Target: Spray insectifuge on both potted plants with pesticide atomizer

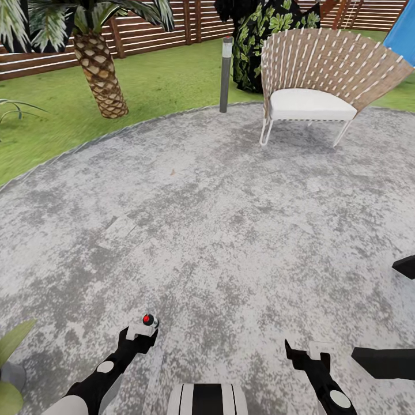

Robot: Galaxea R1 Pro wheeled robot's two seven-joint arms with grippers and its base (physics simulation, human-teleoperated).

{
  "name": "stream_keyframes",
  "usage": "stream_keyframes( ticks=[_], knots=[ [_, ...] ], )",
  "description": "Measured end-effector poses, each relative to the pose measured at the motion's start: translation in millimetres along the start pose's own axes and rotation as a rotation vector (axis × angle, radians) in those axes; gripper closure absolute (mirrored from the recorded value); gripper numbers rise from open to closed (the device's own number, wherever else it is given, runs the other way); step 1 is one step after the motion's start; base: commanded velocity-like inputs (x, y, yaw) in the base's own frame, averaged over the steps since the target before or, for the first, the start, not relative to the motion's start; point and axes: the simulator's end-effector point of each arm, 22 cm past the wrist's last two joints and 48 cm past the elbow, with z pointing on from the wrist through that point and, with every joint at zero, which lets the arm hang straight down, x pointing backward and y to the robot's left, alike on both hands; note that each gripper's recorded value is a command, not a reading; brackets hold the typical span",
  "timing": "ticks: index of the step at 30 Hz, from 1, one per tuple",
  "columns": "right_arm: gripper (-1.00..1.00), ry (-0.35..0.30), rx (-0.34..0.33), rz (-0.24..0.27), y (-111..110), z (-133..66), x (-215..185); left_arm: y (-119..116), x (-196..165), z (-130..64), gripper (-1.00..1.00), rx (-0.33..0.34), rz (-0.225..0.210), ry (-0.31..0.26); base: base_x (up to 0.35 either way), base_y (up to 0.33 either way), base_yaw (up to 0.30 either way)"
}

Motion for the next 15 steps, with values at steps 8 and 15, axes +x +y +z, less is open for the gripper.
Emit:
stream_keyframes(
  ticks=[8, 15],
  knots=[
    [-1.0, 0.0, 0.0, 0.0, 0.2, 0.0, 0.0, 0.3, -0.1, 0.0, -1.0, -0.002, -0.001, 0.0, 0.067, -0.033, 0.0],
    [-1.0, 0.0, 0.0, 0.0, 0.2, 0.0, 0.2, -0.2, -0.1, 0.1, -1.0, -0.001, -0.002, 0.0, 0.006, -0.003, 0.0]
  ],
)
